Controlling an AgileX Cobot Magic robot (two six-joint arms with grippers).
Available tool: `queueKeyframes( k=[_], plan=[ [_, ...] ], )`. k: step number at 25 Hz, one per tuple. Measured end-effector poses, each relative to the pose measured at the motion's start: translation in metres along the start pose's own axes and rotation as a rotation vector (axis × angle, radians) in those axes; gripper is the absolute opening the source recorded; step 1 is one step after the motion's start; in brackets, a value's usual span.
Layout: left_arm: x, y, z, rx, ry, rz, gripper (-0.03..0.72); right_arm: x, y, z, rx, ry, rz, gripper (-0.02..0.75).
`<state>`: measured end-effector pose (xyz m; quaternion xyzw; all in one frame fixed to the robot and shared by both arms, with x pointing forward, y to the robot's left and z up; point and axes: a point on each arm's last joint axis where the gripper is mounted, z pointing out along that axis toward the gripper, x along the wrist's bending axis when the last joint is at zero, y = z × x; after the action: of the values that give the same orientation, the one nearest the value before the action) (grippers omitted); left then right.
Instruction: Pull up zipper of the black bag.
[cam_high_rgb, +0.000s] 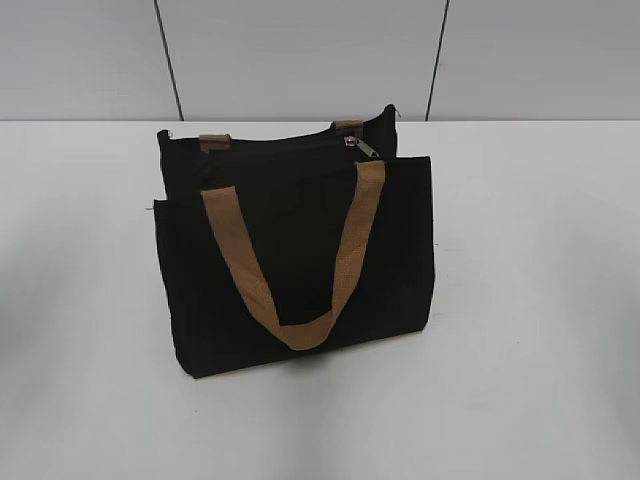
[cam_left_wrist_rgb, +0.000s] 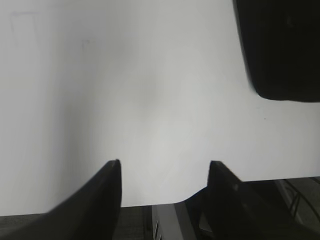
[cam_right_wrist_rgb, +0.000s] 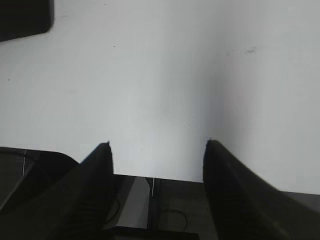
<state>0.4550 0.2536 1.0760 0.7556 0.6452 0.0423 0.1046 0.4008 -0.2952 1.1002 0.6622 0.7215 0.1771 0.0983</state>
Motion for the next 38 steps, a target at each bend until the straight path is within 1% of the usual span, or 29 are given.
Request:
queueKeyframes(
  k=[2, 5, 7, 8, 10, 13, 15, 19, 22, 23, 27, 28, 30, 32, 38],
  plan=[
    [0.000, -0.015, -0.007, -0.026, -0.001, 0.002, 0.414, 0.005, -0.016, -0.014, -0.067, 0.003, -0.017, 0.447],
    [0.000, -0.044, -0.009, -0.042, -0.012, -0.001, 0.414, 0.014, -0.045, -0.038, -0.205, 0.007, -0.038, 0.447],
    [0.001, -0.063, -0.011, -0.067, -0.015, 0.000, 0.414, 0.018, -0.064, -0.046, -0.271, 0.003, -0.052, 0.447],
    [0.002, -0.073, -0.010, -0.074, -0.006, 0.004, 0.414, 0.019, -0.073, -0.047, -0.291, 0.000, -0.060, 0.447],
    [0.006, -0.095, -0.015, -0.126, 0.032, 0.018, 0.414, 0.022, -0.093, -0.049, -0.347, -0.009, -0.084, 0.447],
    [0.015, -0.128, -0.021, -0.251, 0.117, 0.011, 0.414, 0.025, -0.122, -0.043, -0.407, -0.019, -0.104, 0.447],
    [0.020, -0.144, -0.020, -0.329, 0.151, 0.006, 0.414, 0.026, -0.138, -0.037, -0.442, -0.016, -0.109, 0.447],
    [0.021, -0.175, -0.025, -0.530, 0.140, -0.003, 0.414, 0.032, -0.166, -0.034, -0.547, -0.001, -0.126, 0.446],
    [0.021, -0.195, -0.030, -0.695, 0.128, -0.003, 0.414, 0.034, -0.181, -0.033, -0.621, -0.005, -0.139, 0.440],
    [0.021, -0.202, -0.031, -0.744, 0.123, -0.001, 0.414, 0.034, -0.183, -0.032, -0.635, -0.006, -0.140, 0.438],
    [0.021, -0.225, -0.035, -0.899, 0.114, 0.018, 0.414, 0.032, -0.181, -0.019, -0.615, -0.004, -0.130, 0.435],
    [0.020, -0.227, -0.036, -0.918, 0.116, 0.030, 0.415, 0.031, -0.180, -0.017, -0.622, -0.004, -0.128, 0.435],
    [0.018, -0.228, -0.035, -0.916, 0.106, 0.071, 0.415, 0.030, -0.177, -0.015, -0.654, -0.008, -0.121, 0.435],
    [0.016, -0.227, -0.034, -0.908, 0.098, 0.105, 0.415, 0.029, -0.175, -0.012, -0.659, -0.011, -0.118, 0.435],
    [0.015, -0.227, -0.034, -0.907, 0.106, 0.114, 0.415, 0.029, -0.175, -0.011, -0.664, -0.012, -0.118, 0.435]
  ],
)
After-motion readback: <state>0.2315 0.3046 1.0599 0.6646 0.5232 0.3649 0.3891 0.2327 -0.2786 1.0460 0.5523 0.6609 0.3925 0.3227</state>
